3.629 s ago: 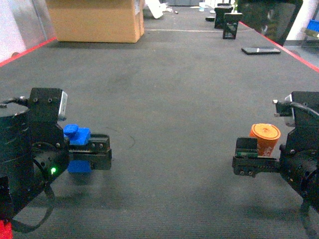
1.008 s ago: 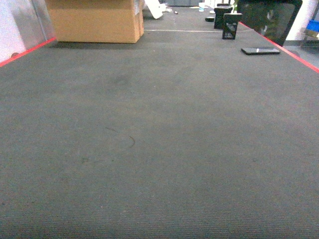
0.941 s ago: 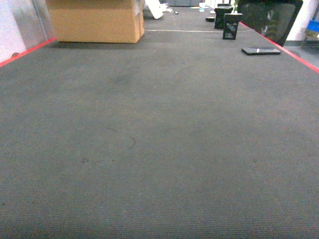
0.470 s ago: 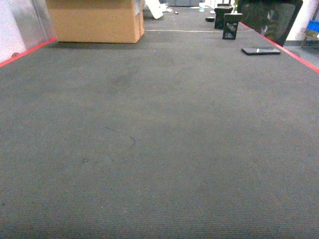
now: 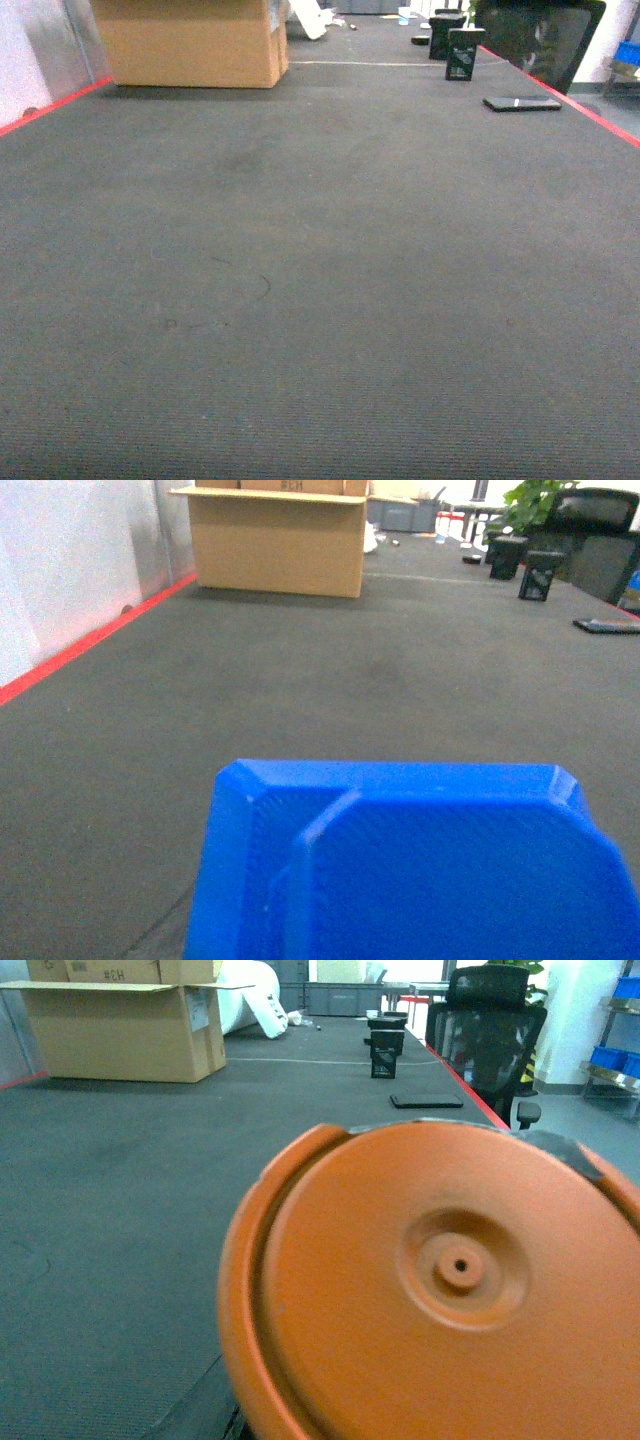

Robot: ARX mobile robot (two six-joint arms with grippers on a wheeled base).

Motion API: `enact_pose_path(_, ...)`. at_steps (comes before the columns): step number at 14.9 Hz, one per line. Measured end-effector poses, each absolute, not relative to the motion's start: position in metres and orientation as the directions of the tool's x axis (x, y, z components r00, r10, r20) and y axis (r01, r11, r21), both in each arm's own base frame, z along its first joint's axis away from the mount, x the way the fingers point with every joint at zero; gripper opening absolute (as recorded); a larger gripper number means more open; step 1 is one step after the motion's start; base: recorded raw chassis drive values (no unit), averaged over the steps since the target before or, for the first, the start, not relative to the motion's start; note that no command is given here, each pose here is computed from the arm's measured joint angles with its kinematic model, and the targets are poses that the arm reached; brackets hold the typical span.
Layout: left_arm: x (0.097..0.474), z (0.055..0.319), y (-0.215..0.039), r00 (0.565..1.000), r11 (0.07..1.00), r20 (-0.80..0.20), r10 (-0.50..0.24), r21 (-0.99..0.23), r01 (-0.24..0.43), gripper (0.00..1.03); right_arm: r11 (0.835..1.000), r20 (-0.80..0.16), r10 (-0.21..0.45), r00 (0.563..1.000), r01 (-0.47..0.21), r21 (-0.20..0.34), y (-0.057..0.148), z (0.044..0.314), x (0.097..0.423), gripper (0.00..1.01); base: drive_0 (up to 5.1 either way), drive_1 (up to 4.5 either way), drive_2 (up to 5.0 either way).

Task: Sort blue parts and orange caps into right shelf containers

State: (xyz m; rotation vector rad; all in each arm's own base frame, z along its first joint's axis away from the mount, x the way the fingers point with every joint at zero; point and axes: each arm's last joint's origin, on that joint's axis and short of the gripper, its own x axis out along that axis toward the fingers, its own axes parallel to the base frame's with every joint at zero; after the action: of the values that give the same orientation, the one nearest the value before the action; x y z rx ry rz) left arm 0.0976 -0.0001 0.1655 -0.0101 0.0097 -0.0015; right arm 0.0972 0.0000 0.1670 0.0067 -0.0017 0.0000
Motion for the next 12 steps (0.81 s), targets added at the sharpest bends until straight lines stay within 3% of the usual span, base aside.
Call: enact_pose_path(12,0.0976,0.1660,0.0000,1.000,1.000,-0.005,0.000,-0.010,0.000,0.42,1.000,0.001,0.000,1.000,0.000,0.007,0.0000,0.1669,0.0973,0.44,-0.1,-0.05,-0.1)
